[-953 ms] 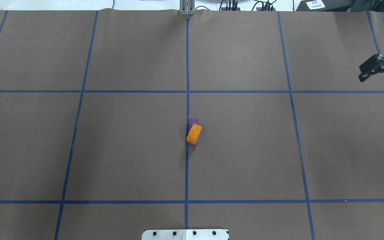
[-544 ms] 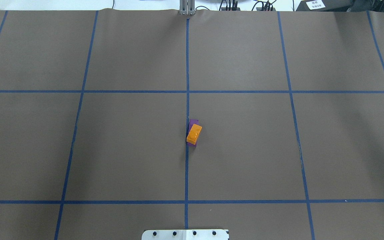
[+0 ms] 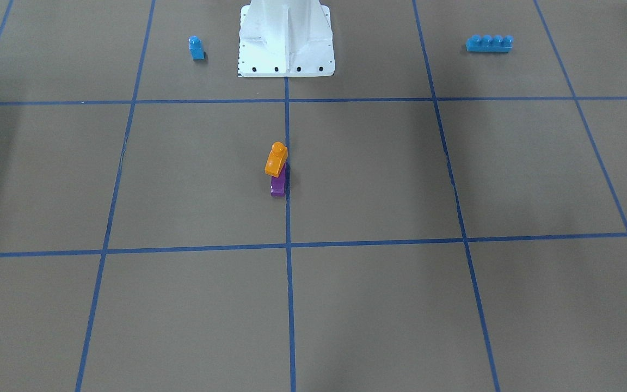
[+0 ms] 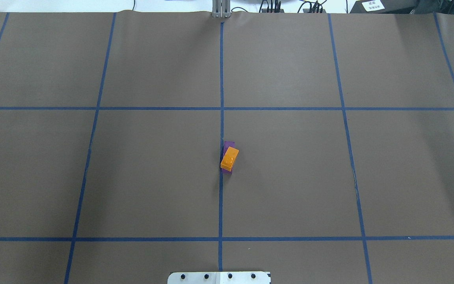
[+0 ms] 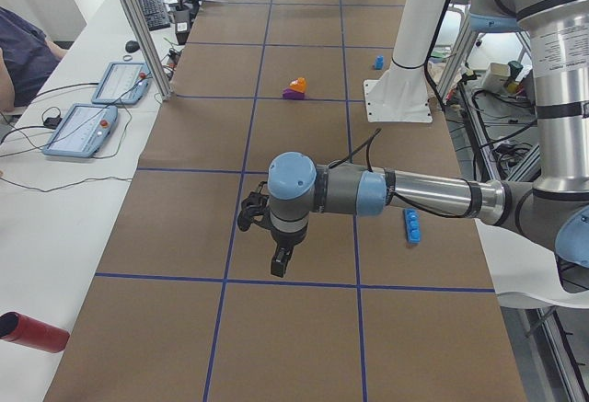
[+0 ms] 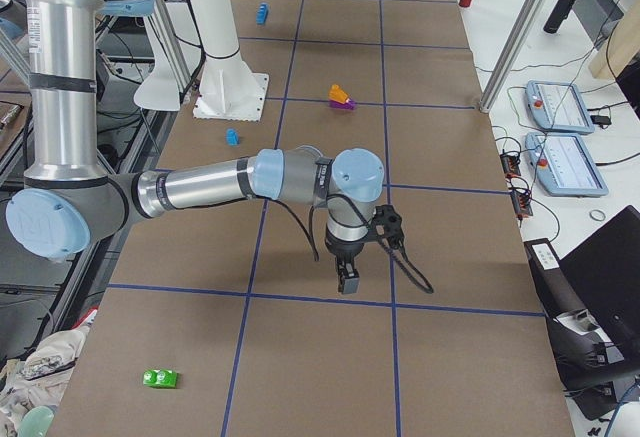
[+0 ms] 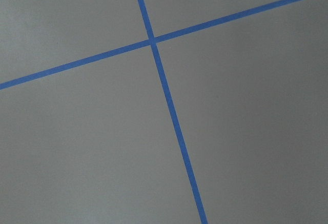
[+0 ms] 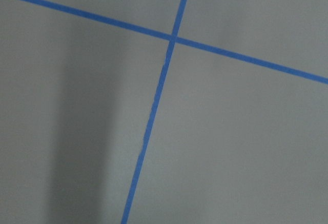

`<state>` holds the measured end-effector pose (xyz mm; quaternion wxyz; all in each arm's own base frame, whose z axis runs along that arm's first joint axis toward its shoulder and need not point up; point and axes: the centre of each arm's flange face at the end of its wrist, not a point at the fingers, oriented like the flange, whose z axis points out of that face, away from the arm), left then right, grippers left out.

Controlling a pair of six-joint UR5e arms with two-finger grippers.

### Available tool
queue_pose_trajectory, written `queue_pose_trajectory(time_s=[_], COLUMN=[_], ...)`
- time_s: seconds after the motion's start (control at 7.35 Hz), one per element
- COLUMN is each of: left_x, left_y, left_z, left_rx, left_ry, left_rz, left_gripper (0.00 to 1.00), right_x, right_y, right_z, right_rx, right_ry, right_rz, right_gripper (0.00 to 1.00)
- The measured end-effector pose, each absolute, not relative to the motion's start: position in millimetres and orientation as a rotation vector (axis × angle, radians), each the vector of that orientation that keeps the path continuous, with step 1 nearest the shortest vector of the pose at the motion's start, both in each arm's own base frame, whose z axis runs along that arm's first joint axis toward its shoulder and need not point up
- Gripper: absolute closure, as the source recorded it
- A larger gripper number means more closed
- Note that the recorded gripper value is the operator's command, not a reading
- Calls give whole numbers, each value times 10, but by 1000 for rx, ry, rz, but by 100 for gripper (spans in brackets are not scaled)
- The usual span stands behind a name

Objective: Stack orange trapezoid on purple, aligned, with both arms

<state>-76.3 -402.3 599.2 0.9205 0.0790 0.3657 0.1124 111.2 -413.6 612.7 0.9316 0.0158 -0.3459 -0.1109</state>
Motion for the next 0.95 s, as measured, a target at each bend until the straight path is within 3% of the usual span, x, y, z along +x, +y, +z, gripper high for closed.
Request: queue_pose_trajectory(time_s=[0.95], left_x=[-794], left_y=[-4005], left_z=[6003], left_rx=[165], left_ry=[755], left_rz=[224], left_gripper=[0], right_x=[783], right_y=[-4174], right_z=[6166], right_rx=[58], right_ry=[-705], right_rz=[-137], right_gripper=[0])
